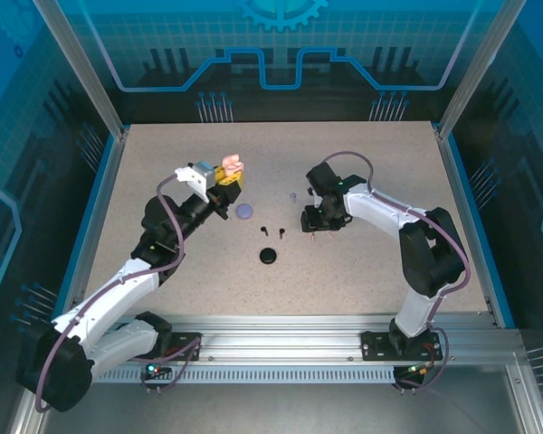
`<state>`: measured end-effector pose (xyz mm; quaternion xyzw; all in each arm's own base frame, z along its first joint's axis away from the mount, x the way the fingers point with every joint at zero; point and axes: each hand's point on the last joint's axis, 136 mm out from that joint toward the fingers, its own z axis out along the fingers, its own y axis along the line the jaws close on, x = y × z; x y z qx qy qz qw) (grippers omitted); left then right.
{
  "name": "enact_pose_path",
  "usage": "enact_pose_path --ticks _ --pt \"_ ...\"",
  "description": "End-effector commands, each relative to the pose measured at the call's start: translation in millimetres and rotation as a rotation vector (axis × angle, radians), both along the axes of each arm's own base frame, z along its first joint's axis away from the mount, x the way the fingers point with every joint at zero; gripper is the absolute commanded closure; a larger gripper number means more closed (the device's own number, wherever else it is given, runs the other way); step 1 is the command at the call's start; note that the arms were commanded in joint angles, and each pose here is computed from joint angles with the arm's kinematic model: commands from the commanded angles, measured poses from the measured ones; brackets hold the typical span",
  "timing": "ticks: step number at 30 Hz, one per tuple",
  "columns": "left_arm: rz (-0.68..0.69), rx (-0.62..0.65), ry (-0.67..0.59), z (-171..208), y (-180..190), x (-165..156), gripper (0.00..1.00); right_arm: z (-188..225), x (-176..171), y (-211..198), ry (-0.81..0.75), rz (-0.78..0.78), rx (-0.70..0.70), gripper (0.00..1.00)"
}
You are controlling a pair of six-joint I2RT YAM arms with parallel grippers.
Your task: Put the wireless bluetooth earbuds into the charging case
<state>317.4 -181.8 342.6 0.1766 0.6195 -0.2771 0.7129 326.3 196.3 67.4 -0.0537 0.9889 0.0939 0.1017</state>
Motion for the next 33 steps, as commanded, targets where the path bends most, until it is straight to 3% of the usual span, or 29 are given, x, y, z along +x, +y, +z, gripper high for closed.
enact_pose_path --ticks 1,16,33 --pt "0.054 -0.028 -0.13 35 10 -6 1.0 -2 1 4 0.011 -0.009 -0.029 0.53" --pt "0.077 -0.034 -0.302 95 8 -2 1.0 -19 2 7 0.044 0.009 -0.155 0.56" --pt "0.046 -0.056 -0.299 99 5 -5 1.0 -42 9 10 0.073 0.022 -0.247 0.6"
